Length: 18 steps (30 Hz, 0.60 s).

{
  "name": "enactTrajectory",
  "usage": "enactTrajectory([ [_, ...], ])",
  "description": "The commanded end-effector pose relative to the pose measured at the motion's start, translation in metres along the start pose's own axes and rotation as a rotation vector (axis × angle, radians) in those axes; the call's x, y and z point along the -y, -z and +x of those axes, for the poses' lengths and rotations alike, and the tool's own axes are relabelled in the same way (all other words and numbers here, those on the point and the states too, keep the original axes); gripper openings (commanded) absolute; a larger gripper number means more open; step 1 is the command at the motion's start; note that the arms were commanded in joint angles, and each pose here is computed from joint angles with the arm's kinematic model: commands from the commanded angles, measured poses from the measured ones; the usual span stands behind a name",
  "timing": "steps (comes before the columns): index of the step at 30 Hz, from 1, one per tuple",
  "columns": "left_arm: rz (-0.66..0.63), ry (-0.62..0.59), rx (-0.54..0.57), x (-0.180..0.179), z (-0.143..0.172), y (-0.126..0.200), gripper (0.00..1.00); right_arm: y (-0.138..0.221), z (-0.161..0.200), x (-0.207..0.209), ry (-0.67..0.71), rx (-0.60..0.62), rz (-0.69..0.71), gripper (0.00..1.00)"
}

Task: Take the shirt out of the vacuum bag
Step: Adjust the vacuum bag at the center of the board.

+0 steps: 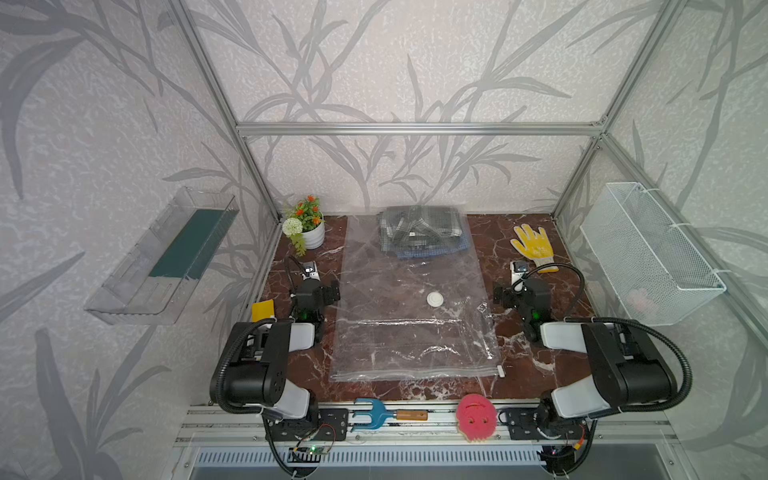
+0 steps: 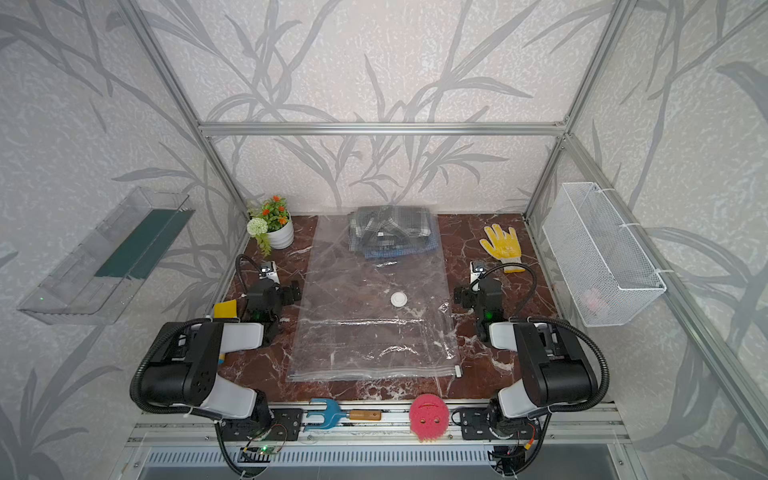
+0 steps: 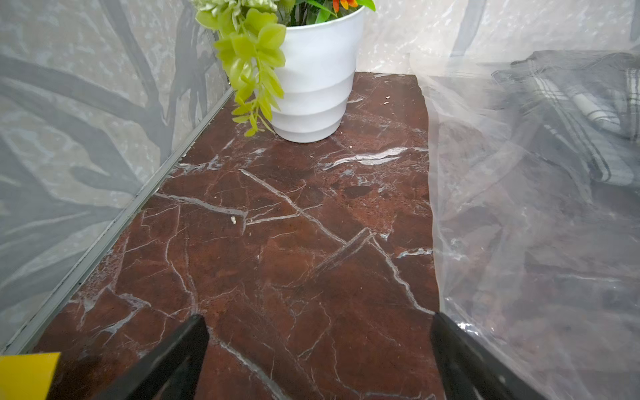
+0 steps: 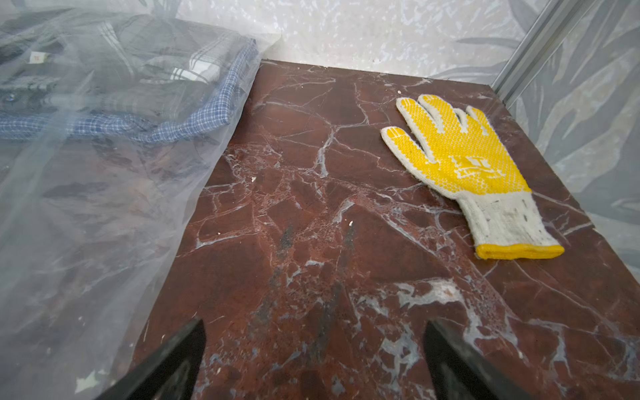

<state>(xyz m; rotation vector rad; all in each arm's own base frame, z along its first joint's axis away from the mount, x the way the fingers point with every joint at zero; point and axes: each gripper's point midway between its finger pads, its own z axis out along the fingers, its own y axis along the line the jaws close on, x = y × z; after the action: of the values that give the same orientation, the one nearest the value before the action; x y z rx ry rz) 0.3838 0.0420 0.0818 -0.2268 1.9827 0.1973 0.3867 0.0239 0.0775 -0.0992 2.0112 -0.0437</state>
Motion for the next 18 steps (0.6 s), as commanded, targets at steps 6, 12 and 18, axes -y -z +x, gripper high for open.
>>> enactTrajectory([
  [6, -0.015, 0.002, 0.035, -0.0024, -0.0131, -0.0037, 0.99, -0.0035, -0.0147, 0.0005, 0.004, 0.042, 0.01, 0.99],
  [12, -0.008, 0.005, 0.031, -0.0019, -0.0126, -0.0041, 0.99, -0.0035, -0.0147, 0.0005, 0.003, 0.042, 0.01, 0.99],
  [18, -0.009, 0.005, 0.032, -0.002, -0.0127, -0.004, 0.99, -0.0035, -0.0147, 0.0006, 0.004, 0.042, 0.01, 0.99],
])
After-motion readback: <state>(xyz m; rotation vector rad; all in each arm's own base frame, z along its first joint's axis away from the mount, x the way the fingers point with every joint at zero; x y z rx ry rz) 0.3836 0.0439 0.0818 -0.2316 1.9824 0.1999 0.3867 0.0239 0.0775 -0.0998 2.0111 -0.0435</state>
